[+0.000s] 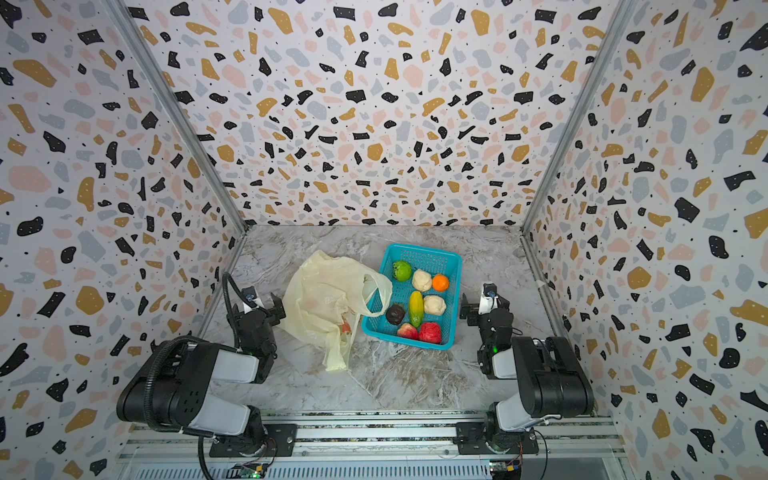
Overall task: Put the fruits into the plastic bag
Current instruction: 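Move the left gripper to the bag mouth while the right gripper approaches the basket, then grasp the bag edge with the left gripper and lift it open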
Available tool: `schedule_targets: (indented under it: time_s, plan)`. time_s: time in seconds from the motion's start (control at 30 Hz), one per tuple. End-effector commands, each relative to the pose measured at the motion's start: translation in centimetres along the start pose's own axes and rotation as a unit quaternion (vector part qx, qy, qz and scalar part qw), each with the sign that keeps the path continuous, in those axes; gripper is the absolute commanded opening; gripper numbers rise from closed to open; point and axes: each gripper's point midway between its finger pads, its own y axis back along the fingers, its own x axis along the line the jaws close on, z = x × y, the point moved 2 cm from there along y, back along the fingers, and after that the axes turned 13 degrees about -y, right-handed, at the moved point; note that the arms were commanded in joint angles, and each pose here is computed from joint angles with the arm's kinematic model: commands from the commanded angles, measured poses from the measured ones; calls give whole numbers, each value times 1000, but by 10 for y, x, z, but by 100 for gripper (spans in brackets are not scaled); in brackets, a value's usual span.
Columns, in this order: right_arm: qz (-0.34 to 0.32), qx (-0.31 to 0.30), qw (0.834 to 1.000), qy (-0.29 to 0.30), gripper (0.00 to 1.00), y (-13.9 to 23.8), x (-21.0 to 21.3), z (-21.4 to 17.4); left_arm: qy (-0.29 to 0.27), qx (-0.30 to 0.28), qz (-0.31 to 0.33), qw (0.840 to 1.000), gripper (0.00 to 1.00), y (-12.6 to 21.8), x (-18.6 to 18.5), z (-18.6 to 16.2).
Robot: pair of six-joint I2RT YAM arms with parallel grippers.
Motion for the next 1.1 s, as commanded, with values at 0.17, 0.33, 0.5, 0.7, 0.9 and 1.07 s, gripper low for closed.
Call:
schedule_targets:
  time_s: [0.17,0.33,0.5,0.7,0.9,1.07]
  plan:
    - [-119,25,988,-94,74,-12,-20,52,-3,58,13,998,100,-41,6,80]
    - [-163,15,966,-198,72,-1,-4,78,117,76,14,990,99,-32,17,107]
    - [-60,43,978,-195,74,12,85,103,104,83,-89,987,100,4,-26,135]
    - [60,100,982,-150,80,13,170,106,16,54,-264,963,100,80,-108,161]
    - [65,98,991,-57,85,1,170,114,-123,90,-381,912,100,143,-169,143]
    - [21,111,987,-114,86,-6,118,103,-232,145,-383,883,99,152,-171,120]
